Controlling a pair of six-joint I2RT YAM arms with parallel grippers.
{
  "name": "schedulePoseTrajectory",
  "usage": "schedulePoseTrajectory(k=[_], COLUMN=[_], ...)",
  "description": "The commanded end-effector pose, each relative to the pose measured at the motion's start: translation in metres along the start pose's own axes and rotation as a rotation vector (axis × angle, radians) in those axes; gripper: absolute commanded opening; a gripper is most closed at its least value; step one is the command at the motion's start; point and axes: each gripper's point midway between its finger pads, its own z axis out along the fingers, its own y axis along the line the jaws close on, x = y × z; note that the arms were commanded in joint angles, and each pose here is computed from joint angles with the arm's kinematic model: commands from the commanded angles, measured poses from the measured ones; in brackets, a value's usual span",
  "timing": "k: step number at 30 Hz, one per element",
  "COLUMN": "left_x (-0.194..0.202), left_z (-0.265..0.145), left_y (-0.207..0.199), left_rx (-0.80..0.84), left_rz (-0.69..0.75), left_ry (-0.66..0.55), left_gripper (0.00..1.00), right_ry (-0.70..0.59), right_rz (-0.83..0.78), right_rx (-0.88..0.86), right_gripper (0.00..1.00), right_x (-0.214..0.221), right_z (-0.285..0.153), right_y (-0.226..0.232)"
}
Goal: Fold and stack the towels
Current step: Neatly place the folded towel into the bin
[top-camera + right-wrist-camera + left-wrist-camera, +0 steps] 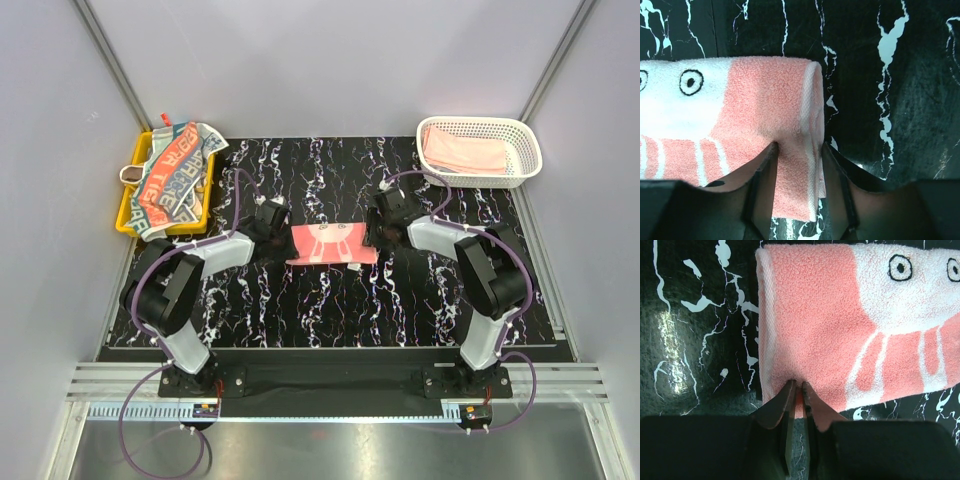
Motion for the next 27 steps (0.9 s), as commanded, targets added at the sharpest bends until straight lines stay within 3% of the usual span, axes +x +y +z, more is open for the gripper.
schedulePoseTrajectory(k=[1, 5, 6, 7, 10, 14, 19, 27], left_x=[-0.015, -0.016, -0.017, -0.017, -0.028, -0.054, -0.083, -0.073], left_z=[-0.014, -0.014, -0.015, -0.017, -0.030, -0.060, -0.107, -0.177], left_y=[-0.015, -0.020, -0.022, -0.026, -0.043, -0.060, -0.074, -0.055], left_rx=[0.050, 0.069, 0.077, 0.099, 0.170, 0.193, 0.214, 0.174], left_rz=[0.009, 0.001, 0.000, -0.002, -0.011, -0.014, 0.003, 0.104], left_ry=[-0.040, -0.038, -0.041, -0.037, -0.067, -0.127, -0.213, -0.278], left_gripper=[0.15, 0.16, 0.16, 0.17, 0.21, 0.23, 0.23, 0.23], right_ry=[0.015, 0.027, 0.032, 0.033, 0.038, -0.022, -0.128, -0.206], right_rz=[-0.005, -0.021, -0.024, -0.028, -0.057, -0.119, -0.248, -0.387], right_rx=[0.000, 0.002, 0.012, 0.013, 0.049, 0.146, 0.236, 0.490], right_gripper=[0.46, 0.38, 0.33, 0.22, 0.08, 0.01, 0.00, 0.00], right_x=[0.006, 0.011, 0.013, 0.012, 0.009, -0.015, -0.067, -0.158], right_z=[-0.001, 0.000, 0.000, 0.000, -0.005, -0.019, -0.034, -0.021], right_y=[0.009, 0.017, 0.017, 0.019, 0.013, 0.000, -0.001, -0.047])
